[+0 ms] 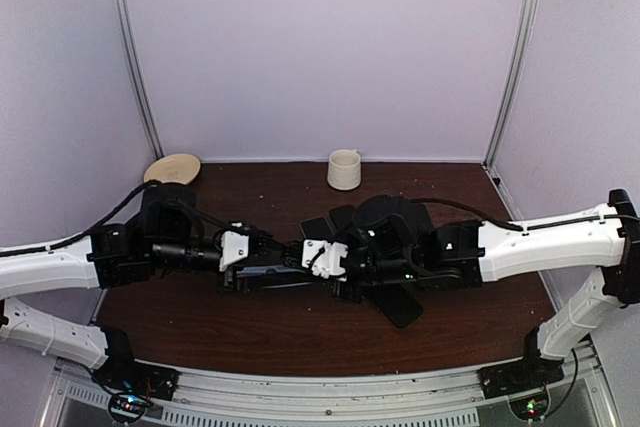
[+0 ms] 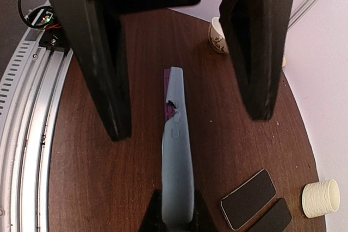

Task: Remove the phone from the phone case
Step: Pass from the left arm to the right, then remove the phone from the bottom left corner of the phone case.

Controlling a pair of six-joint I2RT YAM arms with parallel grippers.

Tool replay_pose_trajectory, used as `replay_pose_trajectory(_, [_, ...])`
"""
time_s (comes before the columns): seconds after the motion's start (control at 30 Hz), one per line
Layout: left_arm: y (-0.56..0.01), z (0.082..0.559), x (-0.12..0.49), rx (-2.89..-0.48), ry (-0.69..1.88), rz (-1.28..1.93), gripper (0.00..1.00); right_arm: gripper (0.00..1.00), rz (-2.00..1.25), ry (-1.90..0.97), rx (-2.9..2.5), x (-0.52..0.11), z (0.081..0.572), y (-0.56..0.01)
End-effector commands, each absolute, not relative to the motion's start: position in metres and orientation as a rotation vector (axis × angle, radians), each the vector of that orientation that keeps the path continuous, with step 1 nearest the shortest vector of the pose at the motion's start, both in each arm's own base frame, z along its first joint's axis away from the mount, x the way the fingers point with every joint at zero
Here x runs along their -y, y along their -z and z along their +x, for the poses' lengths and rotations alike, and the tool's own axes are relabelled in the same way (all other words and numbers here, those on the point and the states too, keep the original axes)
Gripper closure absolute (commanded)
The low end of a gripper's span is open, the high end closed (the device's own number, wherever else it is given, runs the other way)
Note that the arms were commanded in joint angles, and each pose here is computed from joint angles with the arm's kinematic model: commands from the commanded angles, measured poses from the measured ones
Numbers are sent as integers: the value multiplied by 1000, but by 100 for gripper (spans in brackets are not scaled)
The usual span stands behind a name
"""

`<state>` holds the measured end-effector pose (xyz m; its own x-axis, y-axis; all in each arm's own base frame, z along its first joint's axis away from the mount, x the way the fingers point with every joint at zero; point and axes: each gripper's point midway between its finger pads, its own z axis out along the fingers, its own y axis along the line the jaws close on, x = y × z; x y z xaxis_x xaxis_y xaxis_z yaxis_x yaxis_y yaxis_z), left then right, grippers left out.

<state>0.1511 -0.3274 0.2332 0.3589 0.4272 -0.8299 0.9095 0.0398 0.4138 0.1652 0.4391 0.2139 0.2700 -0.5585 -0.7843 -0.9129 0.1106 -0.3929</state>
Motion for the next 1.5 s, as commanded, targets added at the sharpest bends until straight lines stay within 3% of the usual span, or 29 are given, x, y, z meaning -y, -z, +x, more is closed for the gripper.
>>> replay_pose_trajectory(0.0, [-268, 159, 321, -1159, 495, 1511, 33, 100, -1350, -456, -1350, -431, 179, -265])
replay_pose_trajectory(0.2, [-282, 171, 300, -1161, 450, 1421, 29, 100, -1242, -503, -1355, -410, 189, -287])
replay_pose_trajectory(0.47, [-312, 196, 271, -1176, 500, 1261, 33, 100, -1062, -716, -1320, -374, 198, -326])
replay_pose_trajectory(0.6, [-325, 186, 269, -1098, 575, 1252, 38, 100, -1069, -845, -1239, -362, 185, -344])
replay_pose_trajectory(1.03, [-333, 147, 276, -977, 864, 1328, 42, 100, -1172, -1131, -928, -354, 124, -377])
replay_pose_trajectory(1.27, [-336, 106, 276, -849, 1100, 1440, 44, 100, -1193, -1177, -854, -357, 116, -384])
replay_pose_trajectory(1.47, [-337, 101, 278, -853, 1186, 1449, 53, 100, -1214, -1205, -825, -364, 113, -389])
